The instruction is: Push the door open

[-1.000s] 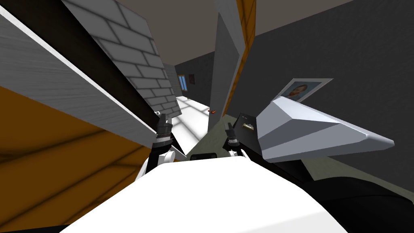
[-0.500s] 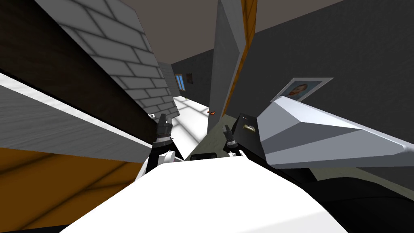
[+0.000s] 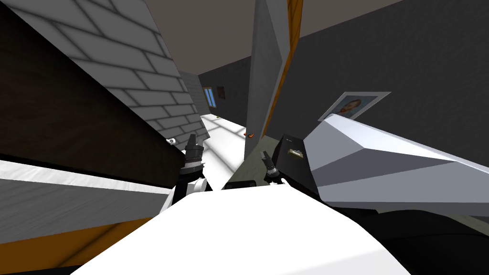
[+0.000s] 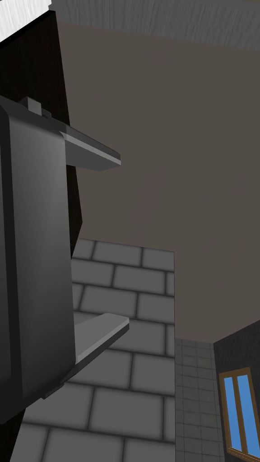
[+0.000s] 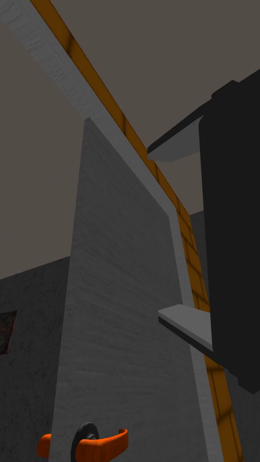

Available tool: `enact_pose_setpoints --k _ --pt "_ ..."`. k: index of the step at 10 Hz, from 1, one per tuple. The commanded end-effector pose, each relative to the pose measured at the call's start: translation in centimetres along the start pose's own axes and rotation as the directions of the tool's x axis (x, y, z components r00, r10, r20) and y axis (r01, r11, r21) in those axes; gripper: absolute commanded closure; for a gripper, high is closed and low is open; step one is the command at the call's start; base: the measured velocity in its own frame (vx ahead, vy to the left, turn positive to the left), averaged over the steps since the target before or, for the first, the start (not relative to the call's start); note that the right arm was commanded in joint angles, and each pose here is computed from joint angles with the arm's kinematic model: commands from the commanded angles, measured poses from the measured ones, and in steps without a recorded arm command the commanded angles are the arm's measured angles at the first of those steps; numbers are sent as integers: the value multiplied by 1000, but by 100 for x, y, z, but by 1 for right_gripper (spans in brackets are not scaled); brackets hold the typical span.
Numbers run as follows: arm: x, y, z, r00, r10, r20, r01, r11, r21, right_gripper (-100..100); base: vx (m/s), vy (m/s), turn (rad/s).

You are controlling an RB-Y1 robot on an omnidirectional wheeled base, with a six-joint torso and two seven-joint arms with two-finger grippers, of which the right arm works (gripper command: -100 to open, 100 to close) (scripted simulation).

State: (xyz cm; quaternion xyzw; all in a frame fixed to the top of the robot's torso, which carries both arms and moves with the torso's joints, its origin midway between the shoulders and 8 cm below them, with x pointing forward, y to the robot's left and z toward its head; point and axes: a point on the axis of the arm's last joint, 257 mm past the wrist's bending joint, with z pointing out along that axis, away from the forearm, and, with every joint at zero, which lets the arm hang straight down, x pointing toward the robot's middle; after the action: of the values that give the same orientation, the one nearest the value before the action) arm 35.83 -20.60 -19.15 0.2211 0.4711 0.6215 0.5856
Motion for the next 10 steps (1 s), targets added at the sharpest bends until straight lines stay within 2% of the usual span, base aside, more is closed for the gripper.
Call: enact_pose_setpoints --k 1,3,4,9,10 --pt "66 -60 -55 1000 11 -29 -11 1000 4 -100 157 -2 -62" --pt "135 -113 -112 998 20 -56 -20 1000 10 -100 107 -5 -44" --pt "202 -165 -171 996 31 -83 -29 999 16 -100 121 17 -80" --pt "362 -286 -335 987 58 -150 -54 998 34 -100 116 6 -48" --pt "422 -331 -406 982 70 -177 -63 997 43 -100 136 15 -77"
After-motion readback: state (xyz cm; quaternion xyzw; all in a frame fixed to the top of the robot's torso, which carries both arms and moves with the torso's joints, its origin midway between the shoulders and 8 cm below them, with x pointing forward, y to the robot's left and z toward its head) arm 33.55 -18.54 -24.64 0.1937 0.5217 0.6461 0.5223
